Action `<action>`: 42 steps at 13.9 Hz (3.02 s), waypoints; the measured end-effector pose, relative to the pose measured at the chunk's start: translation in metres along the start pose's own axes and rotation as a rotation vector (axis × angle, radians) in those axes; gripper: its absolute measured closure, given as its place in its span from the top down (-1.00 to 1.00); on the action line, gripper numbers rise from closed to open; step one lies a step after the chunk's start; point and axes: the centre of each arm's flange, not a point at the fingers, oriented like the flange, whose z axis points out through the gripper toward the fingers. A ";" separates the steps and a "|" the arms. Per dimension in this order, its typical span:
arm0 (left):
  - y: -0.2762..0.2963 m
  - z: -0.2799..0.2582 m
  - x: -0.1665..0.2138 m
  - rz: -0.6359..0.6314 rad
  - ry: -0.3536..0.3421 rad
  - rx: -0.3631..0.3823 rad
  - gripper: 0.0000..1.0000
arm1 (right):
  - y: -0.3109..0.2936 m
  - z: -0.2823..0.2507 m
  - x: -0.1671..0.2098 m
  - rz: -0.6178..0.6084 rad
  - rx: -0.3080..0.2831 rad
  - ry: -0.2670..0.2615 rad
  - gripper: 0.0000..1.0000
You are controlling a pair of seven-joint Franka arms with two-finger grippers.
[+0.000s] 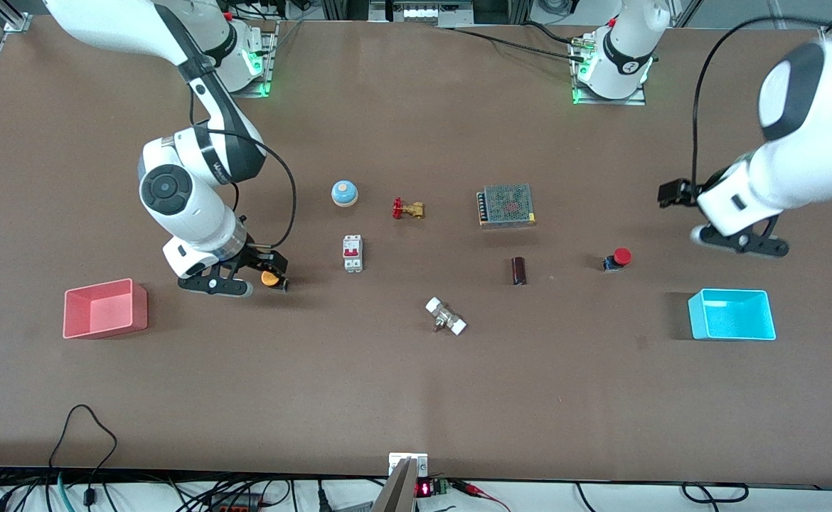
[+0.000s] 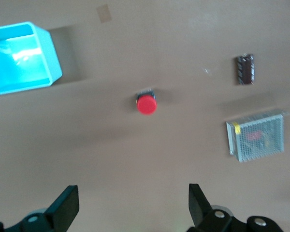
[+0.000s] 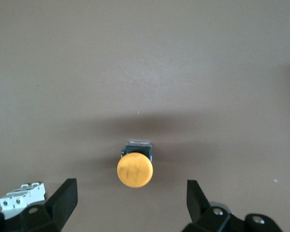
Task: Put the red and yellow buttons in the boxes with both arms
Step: 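Lower both grippers and close them on the yellow and red buttons, then carry the yellow button to the pink box while the left carries red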
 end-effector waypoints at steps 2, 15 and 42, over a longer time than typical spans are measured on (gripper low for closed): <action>-0.003 0.040 0.027 -0.017 -0.009 -0.003 1.00 | 0.000 0.012 -0.001 0.006 0.010 0.007 1.00; -0.003 0.243 0.032 -0.088 0.216 0.006 1.00 | 0.001 0.067 -0.010 -0.056 -0.041 0.006 1.00; -0.065 0.077 0.060 0.005 0.137 0.105 -0.12 | -0.003 0.068 -0.005 -0.062 -0.032 0.020 -0.28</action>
